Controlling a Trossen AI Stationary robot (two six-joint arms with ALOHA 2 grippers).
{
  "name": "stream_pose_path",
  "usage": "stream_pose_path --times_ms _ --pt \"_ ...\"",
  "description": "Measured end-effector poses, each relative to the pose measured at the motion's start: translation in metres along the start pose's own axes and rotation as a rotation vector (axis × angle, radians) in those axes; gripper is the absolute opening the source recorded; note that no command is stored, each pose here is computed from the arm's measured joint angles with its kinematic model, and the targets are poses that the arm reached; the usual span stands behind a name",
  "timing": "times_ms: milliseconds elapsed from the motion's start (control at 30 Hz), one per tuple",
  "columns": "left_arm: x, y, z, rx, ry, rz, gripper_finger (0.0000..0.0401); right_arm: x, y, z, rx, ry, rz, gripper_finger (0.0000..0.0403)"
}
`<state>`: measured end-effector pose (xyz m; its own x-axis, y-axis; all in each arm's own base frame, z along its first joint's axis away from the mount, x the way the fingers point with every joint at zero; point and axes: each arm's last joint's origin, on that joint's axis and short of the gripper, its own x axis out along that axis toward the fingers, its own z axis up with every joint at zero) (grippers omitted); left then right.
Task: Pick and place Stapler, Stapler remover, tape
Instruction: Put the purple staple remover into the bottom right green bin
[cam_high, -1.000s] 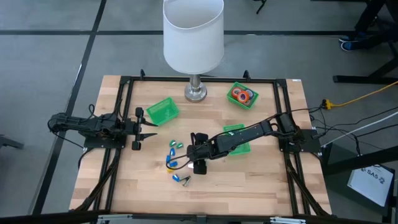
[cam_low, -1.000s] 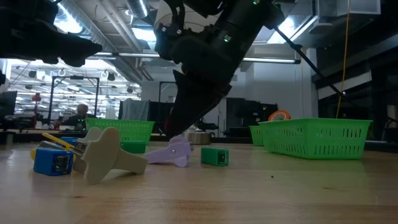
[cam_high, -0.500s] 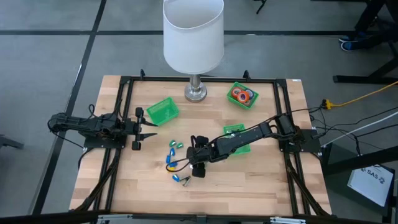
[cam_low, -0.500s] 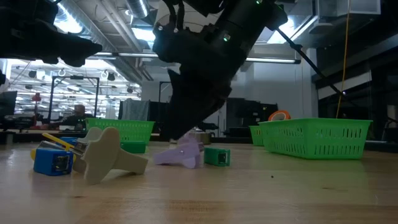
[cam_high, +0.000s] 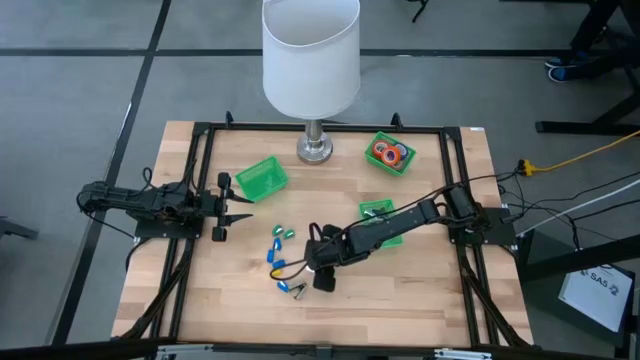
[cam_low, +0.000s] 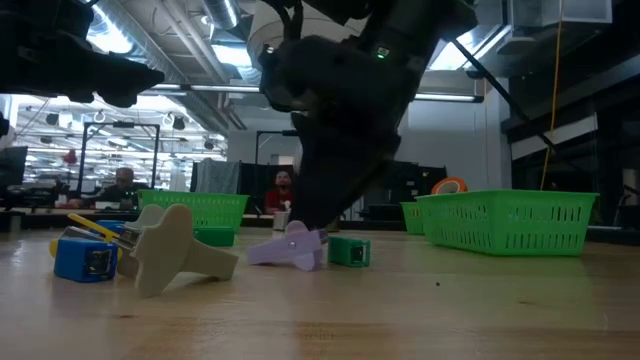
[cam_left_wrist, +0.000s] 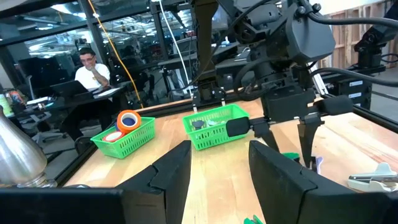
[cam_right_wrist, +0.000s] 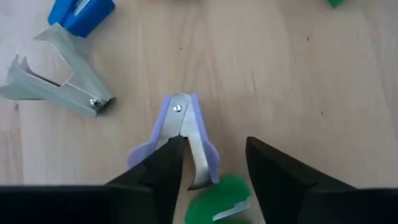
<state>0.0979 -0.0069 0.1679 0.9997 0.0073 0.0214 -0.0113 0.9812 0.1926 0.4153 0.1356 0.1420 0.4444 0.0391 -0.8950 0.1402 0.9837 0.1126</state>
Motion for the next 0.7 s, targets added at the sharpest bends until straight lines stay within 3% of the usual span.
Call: stream_pose_path --times_ms 367,700 --pt "0.0000 0.0001 0.0001 0.000 0.000 0.001 0.0157 -0.0013 -0.0003 -0.0012 -0.052 0.016 -0.003 0.0025" --pt "0.0000 0.0000 0.0001 0.000 0.000 0.000 0.0157 -0.0063 0.0019 0.0009 -0.127 0.001 0.022 0.0044"
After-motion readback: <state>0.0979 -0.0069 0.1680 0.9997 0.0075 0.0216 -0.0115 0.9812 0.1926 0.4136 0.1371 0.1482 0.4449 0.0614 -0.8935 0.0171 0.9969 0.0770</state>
